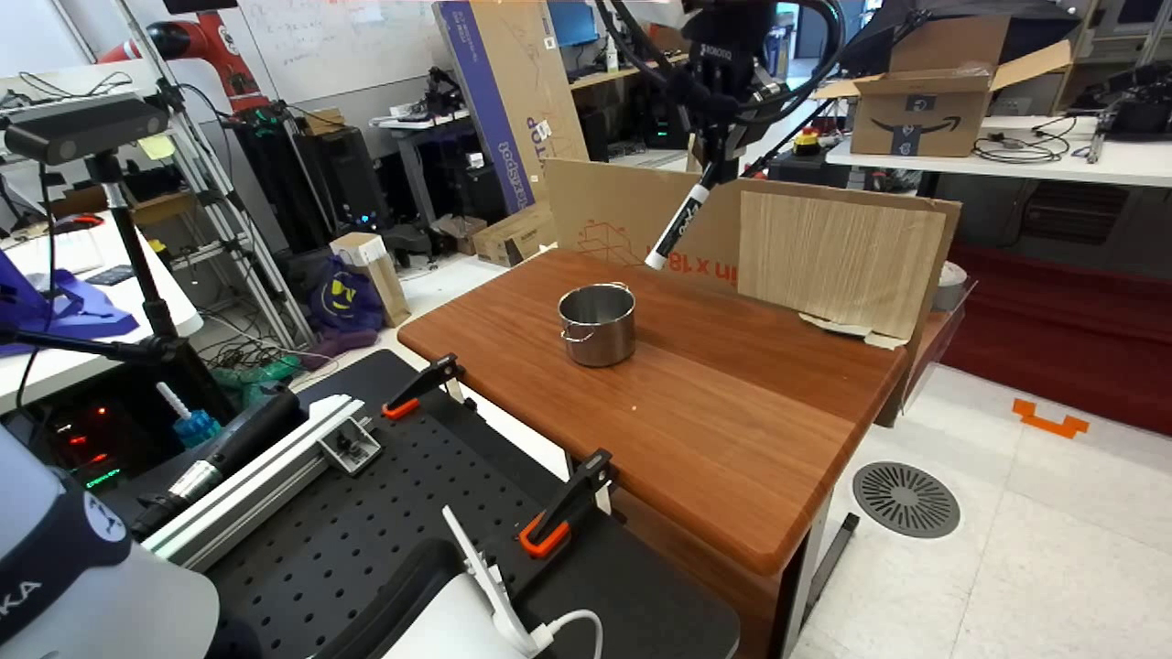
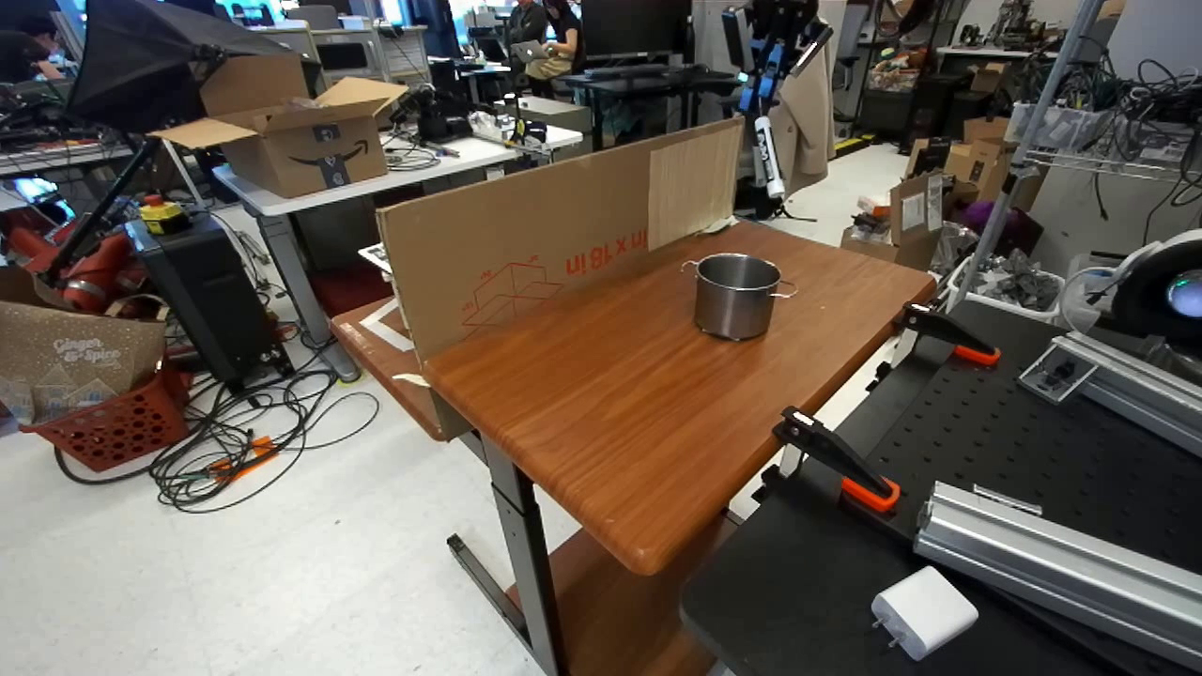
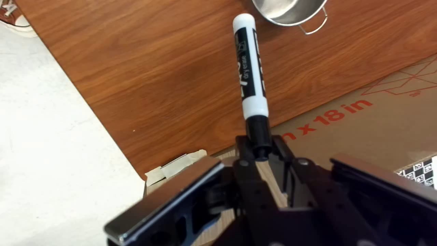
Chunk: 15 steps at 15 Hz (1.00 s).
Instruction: Put the marker on the desk
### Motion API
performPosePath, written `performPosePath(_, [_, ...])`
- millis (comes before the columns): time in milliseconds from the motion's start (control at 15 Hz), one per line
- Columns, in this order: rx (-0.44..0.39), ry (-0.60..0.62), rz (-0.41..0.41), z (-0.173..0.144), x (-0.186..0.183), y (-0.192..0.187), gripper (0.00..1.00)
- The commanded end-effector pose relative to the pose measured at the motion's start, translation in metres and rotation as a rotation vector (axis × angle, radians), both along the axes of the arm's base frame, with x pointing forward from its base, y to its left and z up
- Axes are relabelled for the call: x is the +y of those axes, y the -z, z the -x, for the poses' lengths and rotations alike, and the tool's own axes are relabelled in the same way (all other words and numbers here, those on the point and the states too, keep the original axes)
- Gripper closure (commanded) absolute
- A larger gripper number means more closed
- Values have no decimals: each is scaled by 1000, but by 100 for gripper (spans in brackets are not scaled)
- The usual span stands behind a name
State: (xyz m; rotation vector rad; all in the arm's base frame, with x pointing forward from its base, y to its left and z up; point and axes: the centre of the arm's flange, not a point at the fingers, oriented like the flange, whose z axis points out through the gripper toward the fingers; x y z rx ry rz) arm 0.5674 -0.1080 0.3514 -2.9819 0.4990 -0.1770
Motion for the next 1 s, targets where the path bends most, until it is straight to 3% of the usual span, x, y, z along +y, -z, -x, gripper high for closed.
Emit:
performPosePath(0, [23, -37, 15, -10, -21, 19, 95])
performPosePath(400, [63, -50, 36, -20, -35, 85, 95])
performPosePath(933, [119, -79, 49, -47, -24, 166, 95])
